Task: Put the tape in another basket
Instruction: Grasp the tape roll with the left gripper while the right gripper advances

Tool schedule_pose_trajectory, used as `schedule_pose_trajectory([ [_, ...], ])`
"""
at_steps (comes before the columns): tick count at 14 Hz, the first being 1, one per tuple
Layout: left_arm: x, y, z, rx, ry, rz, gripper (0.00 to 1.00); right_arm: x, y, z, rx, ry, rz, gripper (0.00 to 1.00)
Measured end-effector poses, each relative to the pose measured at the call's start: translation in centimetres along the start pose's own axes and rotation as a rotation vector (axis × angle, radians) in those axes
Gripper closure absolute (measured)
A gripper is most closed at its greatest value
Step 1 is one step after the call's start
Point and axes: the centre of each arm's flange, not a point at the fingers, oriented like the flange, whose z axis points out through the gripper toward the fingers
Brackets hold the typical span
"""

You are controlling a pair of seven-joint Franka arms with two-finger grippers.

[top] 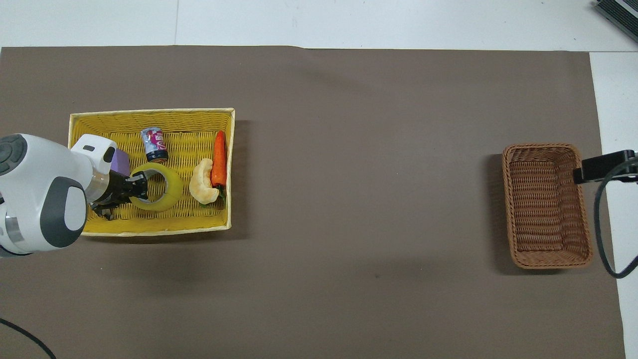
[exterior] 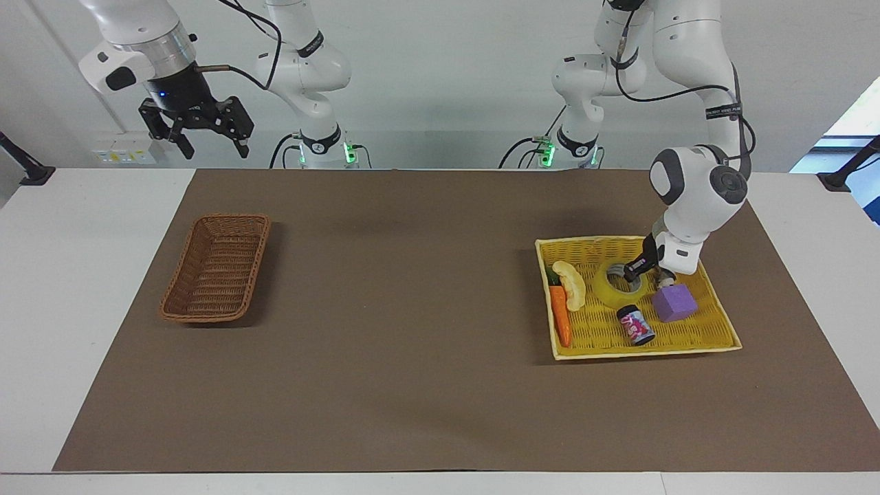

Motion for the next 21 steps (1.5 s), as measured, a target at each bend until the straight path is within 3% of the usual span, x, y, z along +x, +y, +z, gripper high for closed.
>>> schedule_pose_trajectory([
  [9, 2.6, 1.9, -8.1, -0.019, 0.02, 0.131, 0.78, 0.0, 0.0, -0.1, 0.0, 0.003, 0.0, 0.0],
  [15, 3.2, 2.1, -15.7, 0.008, 0.004, 0.182, 0.78, -0.3, -0.7, -1.8, 0.003, 0.065, -0.015, 0.0],
  [19, 2.3, 2.1, -22.5, 0.034, -0.002, 0.264, 0.78, 0.9, -3.1, 0.8, 0.11, 0.058, -0.042, 0.0],
  [21, 1.6, 2.1, -24.5, 0.05, -0.015, 0.31, 0.78, 1.9, -5.9, 2.7, 0.123, 0.076, -0.071, 0.0],
])
